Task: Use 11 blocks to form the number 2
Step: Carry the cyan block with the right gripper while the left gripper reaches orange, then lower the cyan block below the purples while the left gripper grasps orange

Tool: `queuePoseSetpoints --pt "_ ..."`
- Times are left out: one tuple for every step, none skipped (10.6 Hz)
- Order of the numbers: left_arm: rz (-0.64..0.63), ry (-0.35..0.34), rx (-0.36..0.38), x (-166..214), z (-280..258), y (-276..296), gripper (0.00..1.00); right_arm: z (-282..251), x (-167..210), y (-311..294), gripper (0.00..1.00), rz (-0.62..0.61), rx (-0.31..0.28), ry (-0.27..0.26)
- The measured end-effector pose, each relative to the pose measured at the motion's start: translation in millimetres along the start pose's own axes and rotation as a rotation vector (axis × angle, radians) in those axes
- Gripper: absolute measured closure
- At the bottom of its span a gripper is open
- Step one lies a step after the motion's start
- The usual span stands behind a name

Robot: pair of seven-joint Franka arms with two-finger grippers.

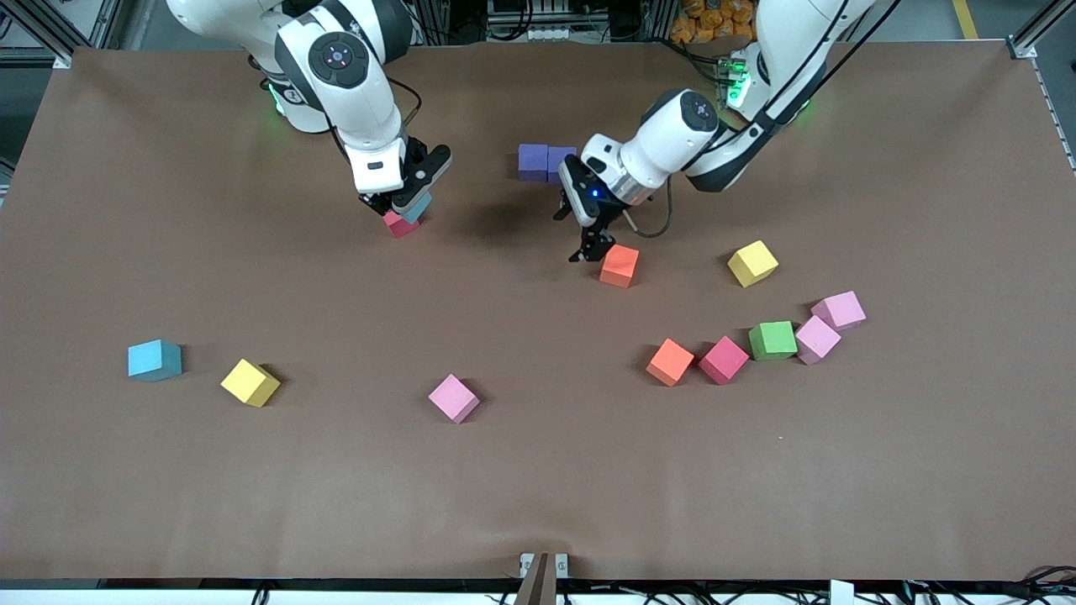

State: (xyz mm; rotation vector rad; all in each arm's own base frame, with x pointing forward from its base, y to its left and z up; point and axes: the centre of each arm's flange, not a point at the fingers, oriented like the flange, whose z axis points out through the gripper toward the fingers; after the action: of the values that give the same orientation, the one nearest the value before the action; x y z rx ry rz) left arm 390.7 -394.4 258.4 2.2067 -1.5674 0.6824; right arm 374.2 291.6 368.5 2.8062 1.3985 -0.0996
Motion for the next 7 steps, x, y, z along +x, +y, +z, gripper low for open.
queuePoseSetpoints --pt "-0.012 -0.009 0.007 2.9 -1.7 -13.1 0.00 0.0 0.2 -0.7 0.41 -0.002 0.000 0.000" --pt "-0.023 -0.024 0.008 6.6 -3.5 -25.4 0.00 0.1 0.4 -1.6 0.41 -0.004 0.000 0.000" --pt "-0.033 -0.043 0.003 10.9 -5.4 -37.1 0.00 0.1 0.8 -3.0 0.41 -0.009 0.000 0.000" --pt "-0.044 -0.063 -0.002 14.6 -8.0 -49.8 0.00 0.4 1.8 -7.3 0.41 -0.020 -0.001 -0.001" --pt "-0.056 -0.082 -0.005 16.8 -10.7 -61.3 0.00 1.2 3.3 -15.1 0.41 -0.038 -0.002 -0.003" --pt "-0.072 -0.103 -0.011 19.4 -14.5 -73.9 0.00 2.8 5.8 -28.7 0.41 -0.068 -0.003 -0.007" --pt "-0.093 -0.122 -0.016 21.9 -18.4 -85.1 0.00 5.1 8.1 -41.8 0.41 -0.096 -0.004 -0.012"
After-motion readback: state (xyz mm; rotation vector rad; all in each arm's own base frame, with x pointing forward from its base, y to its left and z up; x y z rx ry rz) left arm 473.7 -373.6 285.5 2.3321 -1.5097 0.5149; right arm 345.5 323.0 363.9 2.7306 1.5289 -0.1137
